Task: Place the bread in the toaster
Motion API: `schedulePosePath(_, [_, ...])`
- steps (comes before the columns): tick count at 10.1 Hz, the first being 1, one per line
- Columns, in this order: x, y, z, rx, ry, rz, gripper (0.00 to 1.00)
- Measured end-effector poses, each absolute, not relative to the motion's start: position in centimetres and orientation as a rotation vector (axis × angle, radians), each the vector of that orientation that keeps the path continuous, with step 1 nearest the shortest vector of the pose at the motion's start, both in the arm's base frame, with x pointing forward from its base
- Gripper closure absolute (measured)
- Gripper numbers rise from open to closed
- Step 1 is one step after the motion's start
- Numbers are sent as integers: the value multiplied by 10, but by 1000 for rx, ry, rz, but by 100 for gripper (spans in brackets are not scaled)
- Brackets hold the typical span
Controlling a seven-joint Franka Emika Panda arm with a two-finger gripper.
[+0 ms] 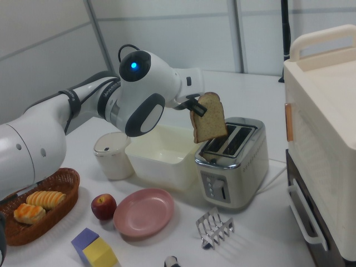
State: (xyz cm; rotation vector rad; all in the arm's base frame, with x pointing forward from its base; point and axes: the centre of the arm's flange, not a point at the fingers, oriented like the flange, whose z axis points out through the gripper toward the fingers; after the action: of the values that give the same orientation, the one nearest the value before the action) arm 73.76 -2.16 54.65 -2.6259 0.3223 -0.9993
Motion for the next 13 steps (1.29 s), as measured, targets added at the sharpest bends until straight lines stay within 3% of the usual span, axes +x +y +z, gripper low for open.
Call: schedulePosePath(13, [741,-37,534,-2632,356,-982,85])
